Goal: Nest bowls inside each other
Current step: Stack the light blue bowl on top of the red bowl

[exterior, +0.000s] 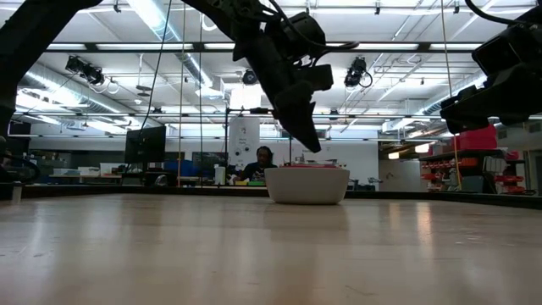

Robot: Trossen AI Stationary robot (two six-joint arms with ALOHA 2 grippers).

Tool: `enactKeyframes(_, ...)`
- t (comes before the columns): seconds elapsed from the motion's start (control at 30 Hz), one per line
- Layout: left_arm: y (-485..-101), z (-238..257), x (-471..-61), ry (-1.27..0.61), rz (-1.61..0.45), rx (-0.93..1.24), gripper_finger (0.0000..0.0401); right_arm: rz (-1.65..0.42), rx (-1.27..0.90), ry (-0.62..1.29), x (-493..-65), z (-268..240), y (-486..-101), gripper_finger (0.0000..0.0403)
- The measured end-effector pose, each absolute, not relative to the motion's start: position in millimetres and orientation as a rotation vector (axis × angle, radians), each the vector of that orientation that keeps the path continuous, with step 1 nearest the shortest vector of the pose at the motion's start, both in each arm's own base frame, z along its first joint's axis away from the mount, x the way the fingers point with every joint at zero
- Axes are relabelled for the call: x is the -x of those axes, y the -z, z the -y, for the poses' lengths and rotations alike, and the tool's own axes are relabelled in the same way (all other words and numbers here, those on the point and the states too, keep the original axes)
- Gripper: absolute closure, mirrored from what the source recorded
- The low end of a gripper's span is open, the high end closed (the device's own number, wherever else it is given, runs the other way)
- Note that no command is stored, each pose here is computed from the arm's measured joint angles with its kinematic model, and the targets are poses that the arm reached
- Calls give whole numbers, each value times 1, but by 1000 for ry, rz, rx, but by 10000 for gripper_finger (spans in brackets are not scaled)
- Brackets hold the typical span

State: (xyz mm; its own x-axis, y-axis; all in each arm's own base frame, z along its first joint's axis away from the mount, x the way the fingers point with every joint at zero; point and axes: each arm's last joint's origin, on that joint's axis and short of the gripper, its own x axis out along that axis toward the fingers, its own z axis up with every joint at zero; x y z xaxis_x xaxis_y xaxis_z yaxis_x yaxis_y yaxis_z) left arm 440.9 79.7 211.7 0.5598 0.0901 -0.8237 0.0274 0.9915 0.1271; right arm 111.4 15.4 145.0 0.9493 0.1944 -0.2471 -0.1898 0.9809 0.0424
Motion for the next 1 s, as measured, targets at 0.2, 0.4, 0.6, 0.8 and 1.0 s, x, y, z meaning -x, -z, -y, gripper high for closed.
enactKeyframes(0.2, -217, -75, -439, -41, -980, -184, 203, -253, -19, -196, -111, -15, -145, 280)
enactKeyframes(0.4, -254, -60, -421, -74, -981, -226, 169, -253, -19, -203, -111, -16, -145, 278)
enactKeyframes(0.6, -306, -19, -385, -59, -927, -203, 164, -256, -48, -218, -111, -16, -145, 278)
enactKeyframes(0.8, -298, 46, -337, -48, -1010, -209, 163, -244, -63, -277, -111, -18, -146, 275)
enactKeyframes(1.0, -272, 99, -282, -57, -1109, -37, 164, -236, -69, -277, -111, -18, -147, 273)
